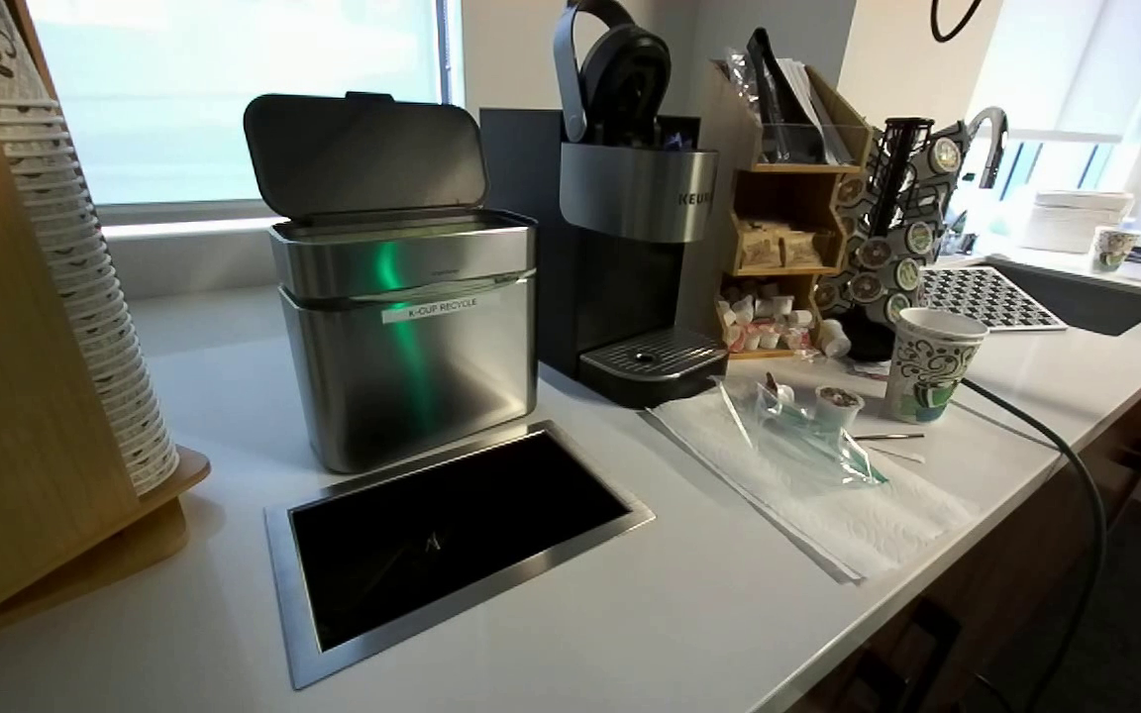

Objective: Close the lid on the coffeemaker.

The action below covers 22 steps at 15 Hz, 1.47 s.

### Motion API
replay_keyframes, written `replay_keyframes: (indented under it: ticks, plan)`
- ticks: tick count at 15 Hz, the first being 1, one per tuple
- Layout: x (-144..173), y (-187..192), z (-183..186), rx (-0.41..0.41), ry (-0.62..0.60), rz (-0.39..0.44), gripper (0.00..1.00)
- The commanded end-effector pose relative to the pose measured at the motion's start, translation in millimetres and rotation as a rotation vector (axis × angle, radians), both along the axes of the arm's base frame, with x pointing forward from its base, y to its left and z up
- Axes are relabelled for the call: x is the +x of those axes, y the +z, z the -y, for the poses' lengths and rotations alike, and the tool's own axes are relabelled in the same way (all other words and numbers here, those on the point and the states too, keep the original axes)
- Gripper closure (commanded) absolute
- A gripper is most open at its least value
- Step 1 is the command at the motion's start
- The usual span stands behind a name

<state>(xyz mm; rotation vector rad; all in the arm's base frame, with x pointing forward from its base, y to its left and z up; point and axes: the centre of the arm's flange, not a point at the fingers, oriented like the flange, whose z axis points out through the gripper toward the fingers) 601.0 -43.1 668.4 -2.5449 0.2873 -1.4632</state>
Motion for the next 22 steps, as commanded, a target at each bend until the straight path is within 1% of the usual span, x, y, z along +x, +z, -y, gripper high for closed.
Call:
replay_keyframes:
  ticks: [1, 3, 6, 9, 12, 13, 14, 16, 18, 21, 22]
  plan:
    - [24, -21, -5, -0.01, -0.029, -0.144, 0.0]
    - [40, -29, -1, -0.04, -0.044, -0.221, 0.0]
    - [57, -30, -7, -0.07, -0.021, -0.274, 0.0]
    - [62, -18, -27, -0.072, 0.043, -0.3, 0.0]
    - [59, -18, -43, -0.074, 0.077, -0.364, 0.0]
    - [58, -19, -45, -0.074, 0.075, -0.366, 0.0]
    - [62, -24, -44, -0.089, 0.05, -0.343, 0.0]
    - [69, -35, -45, -0.091, 0.037, -0.311, 0.0]
    - [81, -43, -48, -0.094, 0.048, -0.259, 0.0]
    - [92, -53, -62, -0.095, 0.08, -0.222, 0.0]
    - [95, -56, -65, -0.092, 0.081, -0.223, 0.0]
